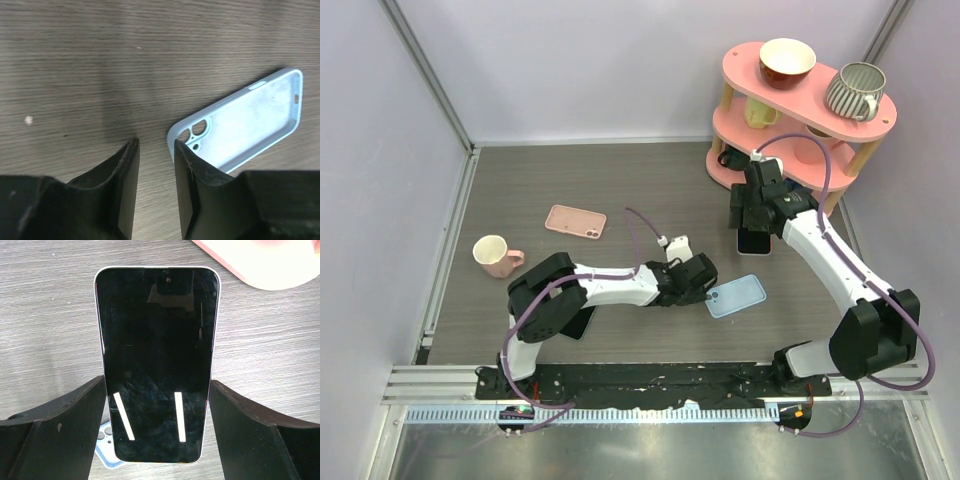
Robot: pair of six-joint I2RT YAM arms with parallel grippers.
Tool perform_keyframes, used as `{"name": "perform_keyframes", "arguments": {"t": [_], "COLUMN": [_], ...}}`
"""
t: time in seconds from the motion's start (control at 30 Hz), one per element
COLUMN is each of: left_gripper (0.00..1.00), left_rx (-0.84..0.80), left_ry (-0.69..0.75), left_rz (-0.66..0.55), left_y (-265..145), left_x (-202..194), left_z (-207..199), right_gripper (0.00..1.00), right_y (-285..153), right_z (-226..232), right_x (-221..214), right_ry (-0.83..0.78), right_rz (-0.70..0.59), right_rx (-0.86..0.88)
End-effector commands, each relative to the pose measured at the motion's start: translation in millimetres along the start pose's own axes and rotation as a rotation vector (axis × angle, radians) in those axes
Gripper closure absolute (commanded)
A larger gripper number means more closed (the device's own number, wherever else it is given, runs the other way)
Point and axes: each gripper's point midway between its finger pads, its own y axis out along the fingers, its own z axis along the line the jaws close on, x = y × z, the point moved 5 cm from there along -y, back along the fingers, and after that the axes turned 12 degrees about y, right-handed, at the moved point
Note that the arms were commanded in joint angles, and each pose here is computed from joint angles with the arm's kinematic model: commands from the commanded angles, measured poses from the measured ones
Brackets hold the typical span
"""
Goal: Put the phone into the phone case
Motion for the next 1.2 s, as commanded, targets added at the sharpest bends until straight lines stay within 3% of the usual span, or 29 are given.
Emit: {"name": "perform_keyframes", "arguments": {"t": [0.0,0.23,0.47,0.6,0.73,0.83,0.93,1.03,1.17], "left_gripper": [0.64,0.55,0.52,0.56,0.58,0.65,0.78,1.00,1.00], "left_rx": [0.132,-0.048,-0.039,0.112,0.156,0.158,0.150,0.160,0.070], "left_ry": [0.117,0.093,0.092,0.181,0.230,0.242,0.306,0.464,0.580], "left_rz": [0.012,0.052,0.021,0.061,0.063,0.063,0.065,0.093,0.139], "left_y": [-4.8,6.4,7.9,10.6,7.9,6.0,3.0,0.9,-8.6], "left_x": [-1.0,-11.2,-7.4,-13.8,-13.8,-13.7,-9.9,-0.8,27.9], "left_z": [20.0,-4.8,-8.4,4.5,6.9,8.9,8.4,13.3,30.2], "right_gripper": [0.52,0.51,0.51,0.52,0.52,0.52,0.52,0.52,0.51], "right_y": [-16.2,-17.7,-22.8,-25.0,-27.3,-29.8,-32.3,-35.5,-41.4], "right_z": [2.2,0.5,-1.3,-2.4,-4.9,-3.7,-4.1,-4.7,-0.2], "right_x": [19.7,15.7,18.2,17.7,17.2,18.0,17.3,16.7,16.3], "right_ry": [0.040,0.042,0.040,0.042,0.040,0.044,0.043,0.034,0.022], "right_rz": [-0.105,-0.103,-0.121,-0.124,-0.133,-0.135,-0.136,-0.141,-0.177], "right_rx": [0.039,0.046,0.047,0.049,0.044,0.058,0.063,0.078,0.152]}}
